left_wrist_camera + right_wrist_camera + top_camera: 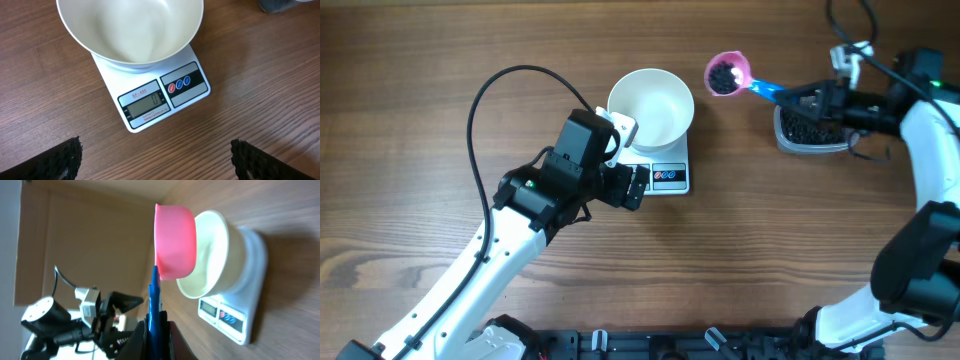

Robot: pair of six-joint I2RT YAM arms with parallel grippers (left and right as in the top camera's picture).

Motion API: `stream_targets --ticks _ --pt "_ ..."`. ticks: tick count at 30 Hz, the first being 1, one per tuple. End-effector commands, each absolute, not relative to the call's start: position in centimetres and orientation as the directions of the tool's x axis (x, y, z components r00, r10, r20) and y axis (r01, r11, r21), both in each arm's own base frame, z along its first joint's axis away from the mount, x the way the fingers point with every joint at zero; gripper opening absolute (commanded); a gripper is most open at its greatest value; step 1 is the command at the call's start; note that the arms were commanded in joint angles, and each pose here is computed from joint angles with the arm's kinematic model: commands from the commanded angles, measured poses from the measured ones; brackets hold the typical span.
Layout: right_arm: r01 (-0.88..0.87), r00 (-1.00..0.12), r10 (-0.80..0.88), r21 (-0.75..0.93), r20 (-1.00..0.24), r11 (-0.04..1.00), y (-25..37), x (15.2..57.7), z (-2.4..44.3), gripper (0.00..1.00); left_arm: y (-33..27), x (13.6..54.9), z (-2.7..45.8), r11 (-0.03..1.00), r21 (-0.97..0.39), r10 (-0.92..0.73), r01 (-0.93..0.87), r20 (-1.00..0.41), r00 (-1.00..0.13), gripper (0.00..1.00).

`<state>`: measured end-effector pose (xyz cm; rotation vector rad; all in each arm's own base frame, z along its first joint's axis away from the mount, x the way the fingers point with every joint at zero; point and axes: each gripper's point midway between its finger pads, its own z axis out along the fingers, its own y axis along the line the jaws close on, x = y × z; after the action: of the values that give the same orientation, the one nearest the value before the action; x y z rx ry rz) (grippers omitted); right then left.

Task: Scoop item into bowl and weigh 150g on scale
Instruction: 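Carry the filled scoop over the white bowl and tip beans in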

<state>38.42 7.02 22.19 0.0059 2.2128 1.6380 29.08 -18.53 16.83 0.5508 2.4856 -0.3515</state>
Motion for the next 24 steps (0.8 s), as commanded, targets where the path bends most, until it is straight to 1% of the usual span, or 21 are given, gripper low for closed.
stream_targets --ticks 1,2,4,5,10,12,15,17,19,21,24 --pt "-0.270 -0.935 0.159 0.928 -0.316 0.258 10.7 38.9 22.8 0.04 -18.3 29.0 16.4 0.889 -0.121 0.303 0.442 -0.568 -0.765 1.00" --pt "-0.313 -0.926 0.119 0.903 -0.360 0.295 12.1 39.2 22.3 0.04 -18.3 29.0 16.4 0.889 -0.121 0.303 0.442 -0.568 -0.765 1.00" --pt "-0.272 -0.932 0.099 0.852 -0.349 0.447 13.1 40.1 19.8 0.04 -18.3 29.0 16.4 0.889 -0.121 0.303 0.442 -0.568 -0.765 1.00" --pt "-0.276 -0.928 0.080 0.817 -0.363 0.507 13.7 40.4 18.9 0.04 -18.3 29.0 16.4 0.889 -0.121 0.303 0.442 -0.568 -0.765 1.00" --pt "-0.409 -0.876 0.012 0.757 -0.481 0.510 16.7 41.2 19.6 0.04 -18.3 29.0 16.4 0.889 -0.121 0.303 0.442 -0.568 -0.765 1.00" --pt "-0.419 -0.858 -0.004 0.695 -0.514 0.585 16.6 41.8 19.1 0.04 -18.3 29.0 16.4 0.889 -0.121 0.303 0.442 -0.568 -0.765 1.00" --pt "-0.498 -0.798 -0.083 0.576 -0.596 0.648 17.0 41.8 19.3 0.04 -18.3 29.0 16.4 0.889 -0.121 0.303 0.442 -0.568 -0.765 1.00" --pt "-0.531 -0.748 -0.134 0.464 -0.651 0.709 17.1 41.9 20.0 0.04 -18.3 29.0 16.4 0.889 -0.121 0.303 0.442 -0.568 -0.765 1.00" --pt "-0.525 -0.709 -0.164 0.359 -0.686 0.772 16.7 42.2 20.9 0.04 -18.3 29.0 16.4 0.889 -0.121 0.303 0.442 -0.568 -0.765 1.00" --pt "-0.577 -0.659 -0.213 0.303 -0.721 0.759 17.5 41.7 21.9 0.04 -18.3 29.0 16.4 0.889 -0.121 0.303 0.442 -0.568 -0.765 1.00" --pt "-0.583 -0.641 -0.239 0.261 -0.729 0.769 17.7 41.6 22.1 0.04 -18.3 29.0 16.4 0.889 -0.121 0.303 0.442 -0.568 -0.765 1.00"
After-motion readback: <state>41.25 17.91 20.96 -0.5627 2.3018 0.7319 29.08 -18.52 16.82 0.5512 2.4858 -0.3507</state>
